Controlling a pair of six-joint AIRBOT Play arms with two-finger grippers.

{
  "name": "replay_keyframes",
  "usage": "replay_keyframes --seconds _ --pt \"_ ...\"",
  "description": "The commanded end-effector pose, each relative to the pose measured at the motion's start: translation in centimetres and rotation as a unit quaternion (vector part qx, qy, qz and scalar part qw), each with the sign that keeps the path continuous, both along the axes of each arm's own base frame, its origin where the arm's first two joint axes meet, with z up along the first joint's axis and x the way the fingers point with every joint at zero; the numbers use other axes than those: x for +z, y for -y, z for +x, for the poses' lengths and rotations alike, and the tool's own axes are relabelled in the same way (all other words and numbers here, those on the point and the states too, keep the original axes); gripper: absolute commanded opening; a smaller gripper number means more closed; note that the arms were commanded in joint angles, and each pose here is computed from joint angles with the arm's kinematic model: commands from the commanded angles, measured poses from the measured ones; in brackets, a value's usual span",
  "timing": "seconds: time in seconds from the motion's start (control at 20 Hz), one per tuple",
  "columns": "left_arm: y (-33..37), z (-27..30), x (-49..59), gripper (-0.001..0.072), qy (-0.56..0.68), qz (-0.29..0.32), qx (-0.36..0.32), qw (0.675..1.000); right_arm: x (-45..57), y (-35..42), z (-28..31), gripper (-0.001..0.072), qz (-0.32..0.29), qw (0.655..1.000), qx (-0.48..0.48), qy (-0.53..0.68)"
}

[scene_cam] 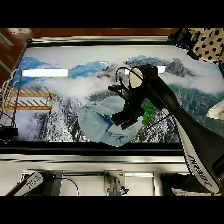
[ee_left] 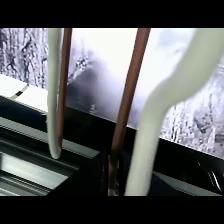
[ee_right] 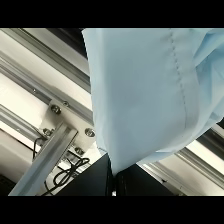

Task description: Fold the shirts.

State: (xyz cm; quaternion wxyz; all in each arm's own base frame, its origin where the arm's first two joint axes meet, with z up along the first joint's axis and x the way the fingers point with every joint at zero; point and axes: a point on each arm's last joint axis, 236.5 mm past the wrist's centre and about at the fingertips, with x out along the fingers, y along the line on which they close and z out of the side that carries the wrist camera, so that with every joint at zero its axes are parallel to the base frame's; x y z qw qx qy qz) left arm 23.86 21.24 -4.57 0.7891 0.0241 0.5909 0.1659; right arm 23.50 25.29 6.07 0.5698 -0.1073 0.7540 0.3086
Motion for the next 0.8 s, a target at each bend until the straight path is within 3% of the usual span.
replay_keyframes --seconds 0.0,0.2,0.5,0.65,0.75 --pt "0.2 -0.3 3.5 0.0059 0.033 0.028 0.001 0.999 0.0 0.1 -0.1 0.0069 -0.001 1.000 0.001 -0.002" --pt "2.4 2.1 6.4 0.0059 0.118 0.002 0.013 0.993 0.3 0.7 -0.9 0.0069 -0.015 1.000 0.004 -0.019" --pt "9.6 6.6 12.1 0.0059 0.179 -0.005 -0.090 0.980 3.1 1.2 1.9 0.0069 0.005 0.999 -0.023 0.036" --pt "16.2 8.0 16.3 0.0059 0.202 -0.045 -0.172 0.963 6.2 2.6 5.4 0.0069 0.029 0.993 -0.074 0.085" --pt "22.7 6.8 17.8 0.0059 0.176 -0.088 -0.283 0.939 7.9 4.7 7.9 0.0069 0.022 0.986 -0.109 0.127"
